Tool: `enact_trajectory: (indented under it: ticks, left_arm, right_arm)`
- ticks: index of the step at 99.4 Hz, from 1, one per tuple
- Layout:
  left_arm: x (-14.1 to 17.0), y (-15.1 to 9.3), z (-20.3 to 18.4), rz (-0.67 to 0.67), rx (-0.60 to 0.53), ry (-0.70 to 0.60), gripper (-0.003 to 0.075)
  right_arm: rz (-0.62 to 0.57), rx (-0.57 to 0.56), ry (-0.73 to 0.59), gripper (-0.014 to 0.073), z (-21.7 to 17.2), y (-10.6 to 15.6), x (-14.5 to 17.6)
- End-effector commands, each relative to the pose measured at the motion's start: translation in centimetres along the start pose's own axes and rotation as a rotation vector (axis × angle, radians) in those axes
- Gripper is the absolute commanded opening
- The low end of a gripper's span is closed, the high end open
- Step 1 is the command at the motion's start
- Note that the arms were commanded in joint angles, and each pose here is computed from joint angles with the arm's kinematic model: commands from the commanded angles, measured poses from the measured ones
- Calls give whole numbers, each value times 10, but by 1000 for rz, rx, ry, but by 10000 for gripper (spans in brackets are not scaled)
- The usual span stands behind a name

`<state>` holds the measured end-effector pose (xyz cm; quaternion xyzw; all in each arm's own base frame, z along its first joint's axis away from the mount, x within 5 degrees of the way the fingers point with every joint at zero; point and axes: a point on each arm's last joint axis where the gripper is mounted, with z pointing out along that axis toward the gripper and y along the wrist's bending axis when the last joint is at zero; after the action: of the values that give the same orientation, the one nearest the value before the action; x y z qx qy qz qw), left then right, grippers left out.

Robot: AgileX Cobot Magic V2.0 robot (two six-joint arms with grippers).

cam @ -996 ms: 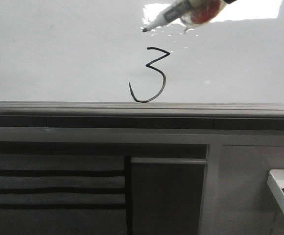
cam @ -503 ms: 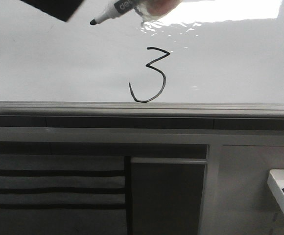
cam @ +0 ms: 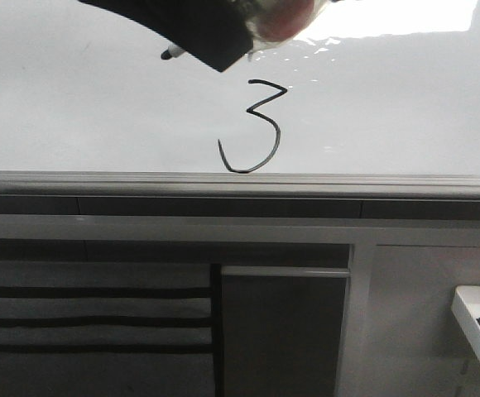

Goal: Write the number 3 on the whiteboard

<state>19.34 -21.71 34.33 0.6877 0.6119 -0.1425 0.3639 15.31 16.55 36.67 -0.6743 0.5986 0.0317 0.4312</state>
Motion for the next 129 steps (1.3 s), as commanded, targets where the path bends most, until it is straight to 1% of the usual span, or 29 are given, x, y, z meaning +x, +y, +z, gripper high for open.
enact_trajectory:
  ticks: [1, 8, 22, 36, 55, 62, 69, 74, 82, 88, 97, 103, 108, 117, 122, 129]
  left_arm:
    - [-15, 4, -15, 3, -60, -76, 230]
    - [-15, 4, -15, 3, -59, -75, 176]
    - [-14, 3, -15, 3, -52, -72, 99]
    - [-14, 3, -15, 3, -52, -72, 46]
    - [-14, 3, -15, 3, -52, -72, -7]
    - [-14, 3, -15, 3, -52, -72, -18]
    - [-14, 3, -15, 3, -52, -72, -18]
    - [-14, 3, -15, 3, -52, -72, -18]
    - [-10, 7, -16, -26, -67, -61, -18]
    - [-3, 14, -19, -81, -92, -43, -18]
    - [15, 31, -27, -205, -158, 1, -18]
    - [31, 43, -34, -322, -208, 27, -18]
    - [49, 55, -43, -440, -262, 45, -18]
    - [79, 69, -55, -657, -352, 60, -18]
    - [97, 76, -64, -769, -420, 60, -18]
    - [118, 83, -69, -883, -487, 40, -18]
  right_arm:
    - [-12, 74, -55, -56, -11, -8, -7]
    - [-11, 74, -57, -56, -11, -8, -7]
    - [13, 63, -74, -56, -11, -7, -9]
    - [13, 63, -74, -56, -11, -7, -9]
    - [13, 67, -77, -50, -11, -7, -9]
    - [13, 67, -77, 3, -11, -7, -9]
    - [24, 69, -79, 102, -11, -8, -9]
    - [43, 82, -88, 189, -12, -9, -10]
    - [75, 114, -109, 283, -16, -12, -12]
    - [86, 147, -116, 321, -24, -14, -12]
    - [142, 210, -134, 321, -42, -20, -9]
    - [197, 253, -139, 321, -53, -23, -4]
    - [249, 289, -131, 321, -63, -26, 3]
    - [322, 334, -109, 321, -77, -27, 12]
    - [346, 341, -89, 321, -80, -28, 16]
    - [360, 343, -68, 321, -82, -28, 20]
